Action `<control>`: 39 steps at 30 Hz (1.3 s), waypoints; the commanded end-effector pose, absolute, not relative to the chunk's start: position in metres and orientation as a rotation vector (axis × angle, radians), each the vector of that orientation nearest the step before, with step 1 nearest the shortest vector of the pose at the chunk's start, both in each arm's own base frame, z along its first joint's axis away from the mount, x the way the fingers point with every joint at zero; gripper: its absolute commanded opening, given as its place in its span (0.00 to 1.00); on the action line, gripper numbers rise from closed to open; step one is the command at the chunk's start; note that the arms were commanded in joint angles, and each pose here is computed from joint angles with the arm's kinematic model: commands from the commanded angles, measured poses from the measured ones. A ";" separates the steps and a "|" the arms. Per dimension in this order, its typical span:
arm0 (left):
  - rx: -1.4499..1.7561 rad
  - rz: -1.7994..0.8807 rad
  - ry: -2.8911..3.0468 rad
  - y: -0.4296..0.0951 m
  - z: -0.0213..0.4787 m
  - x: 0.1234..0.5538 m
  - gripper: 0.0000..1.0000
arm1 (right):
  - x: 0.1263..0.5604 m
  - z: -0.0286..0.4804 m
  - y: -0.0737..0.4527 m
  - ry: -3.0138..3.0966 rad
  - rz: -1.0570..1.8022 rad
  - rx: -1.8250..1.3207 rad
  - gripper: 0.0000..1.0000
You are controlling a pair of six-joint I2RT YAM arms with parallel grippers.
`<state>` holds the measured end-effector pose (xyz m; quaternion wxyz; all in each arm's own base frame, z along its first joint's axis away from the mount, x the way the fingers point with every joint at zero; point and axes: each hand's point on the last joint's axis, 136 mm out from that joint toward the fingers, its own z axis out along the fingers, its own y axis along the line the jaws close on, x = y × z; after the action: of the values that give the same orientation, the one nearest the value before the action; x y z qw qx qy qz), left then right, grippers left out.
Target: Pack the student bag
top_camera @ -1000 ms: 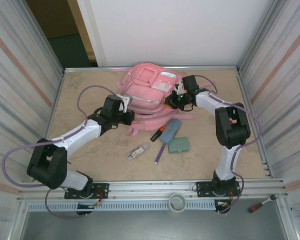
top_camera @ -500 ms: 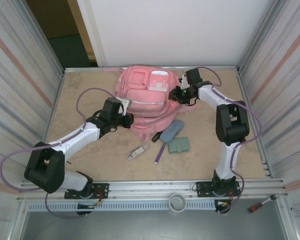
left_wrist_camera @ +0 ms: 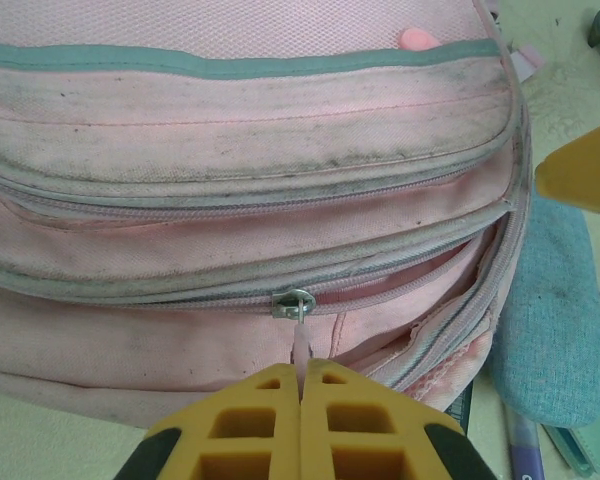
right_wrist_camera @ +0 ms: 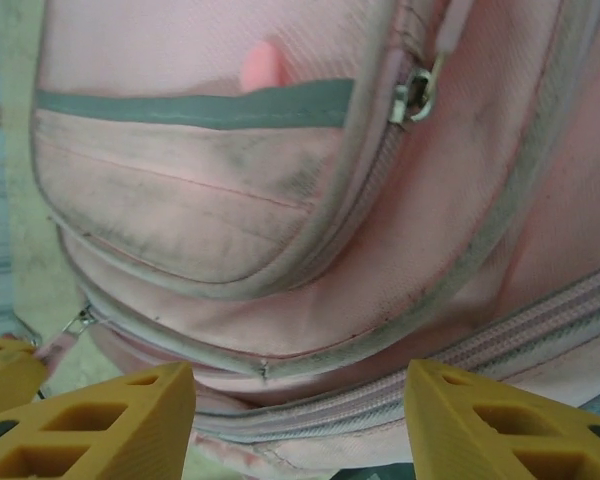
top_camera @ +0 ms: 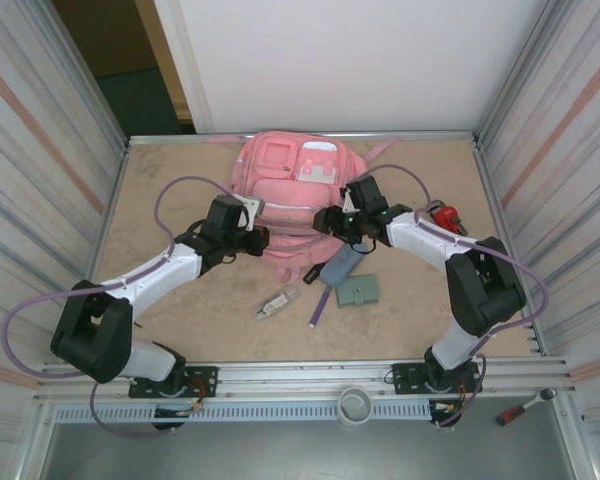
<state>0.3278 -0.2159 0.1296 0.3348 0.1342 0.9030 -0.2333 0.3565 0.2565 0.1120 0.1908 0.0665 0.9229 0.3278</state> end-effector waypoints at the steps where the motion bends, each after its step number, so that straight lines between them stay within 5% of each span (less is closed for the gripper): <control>1: 0.378 -0.659 2.316 -0.225 0.138 0.326 0.00 | 0.371 0.112 0.251 2.532 0.901 0.340 0.57; 18: 0.400 -0.693 2.301 -0.232 0.142 0.324 0.00 | 0.386 0.094 0.264 2.486 0.995 0.467 0.48; 28: 0.422 -0.753 2.274 -0.237 0.150 0.316 0.00 | 0.396 0.108 0.250 2.362 0.968 0.527 0.15; 39: 0.429 -0.805 2.254 -0.244 0.157 0.315 0.00 | 0.389 0.106 0.251 2.325 0.979 0.536 0.38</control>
<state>0.3243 -0.2266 0.1359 0.3401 0.1457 0.8912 -0.2624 0.3818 0.2455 0.0837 0.2452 0.1985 0.8870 0.3371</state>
